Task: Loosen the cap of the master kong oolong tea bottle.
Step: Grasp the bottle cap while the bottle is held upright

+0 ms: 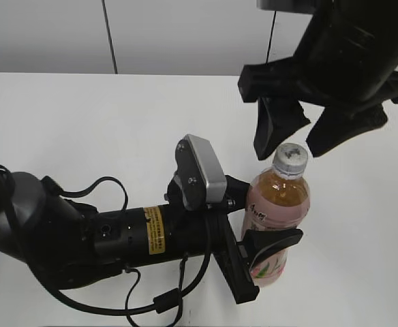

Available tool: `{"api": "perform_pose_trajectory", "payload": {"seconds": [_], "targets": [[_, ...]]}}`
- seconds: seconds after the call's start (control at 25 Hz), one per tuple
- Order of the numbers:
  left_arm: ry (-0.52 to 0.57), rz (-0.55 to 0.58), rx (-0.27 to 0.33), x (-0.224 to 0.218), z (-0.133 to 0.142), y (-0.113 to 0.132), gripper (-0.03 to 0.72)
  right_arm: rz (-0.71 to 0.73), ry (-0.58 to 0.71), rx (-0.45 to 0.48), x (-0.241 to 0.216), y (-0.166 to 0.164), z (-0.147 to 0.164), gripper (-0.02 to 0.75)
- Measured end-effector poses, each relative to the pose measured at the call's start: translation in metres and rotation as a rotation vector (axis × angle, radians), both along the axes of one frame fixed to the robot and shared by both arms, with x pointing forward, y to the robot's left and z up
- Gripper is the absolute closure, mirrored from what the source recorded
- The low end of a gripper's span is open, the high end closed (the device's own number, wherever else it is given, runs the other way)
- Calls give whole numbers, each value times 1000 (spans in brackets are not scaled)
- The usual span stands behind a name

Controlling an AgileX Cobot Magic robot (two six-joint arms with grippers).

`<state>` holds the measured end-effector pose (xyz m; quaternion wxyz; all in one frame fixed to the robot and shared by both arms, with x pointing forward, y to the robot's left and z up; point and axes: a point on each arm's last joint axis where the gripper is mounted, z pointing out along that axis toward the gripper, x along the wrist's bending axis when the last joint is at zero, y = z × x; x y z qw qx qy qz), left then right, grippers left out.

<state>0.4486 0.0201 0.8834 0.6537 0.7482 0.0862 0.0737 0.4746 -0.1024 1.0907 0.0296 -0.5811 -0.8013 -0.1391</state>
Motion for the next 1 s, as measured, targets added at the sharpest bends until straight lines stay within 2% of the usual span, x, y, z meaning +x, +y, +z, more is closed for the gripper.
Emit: {"api": "perform_pose_trajectory", "payload": {"seconds": [0.48, 0.64, 0.76, 1.0], "targets": [[0, 0, 0, 0, 0, 0, 293, -9, 15, 9, -5, -3, 0, 251], [0, 0, 0, 0, 0, 0, 293, -9, 25, 7, -4, -1, -3, 339], [0, 0, 0, 0, 0, 0, 293, -8, 23, 2, -4, -2, -3, 448], [0, 0, 0, 0, 0, 0, 293, 6, 19, -2, -4, -2, -3, 460]]}}
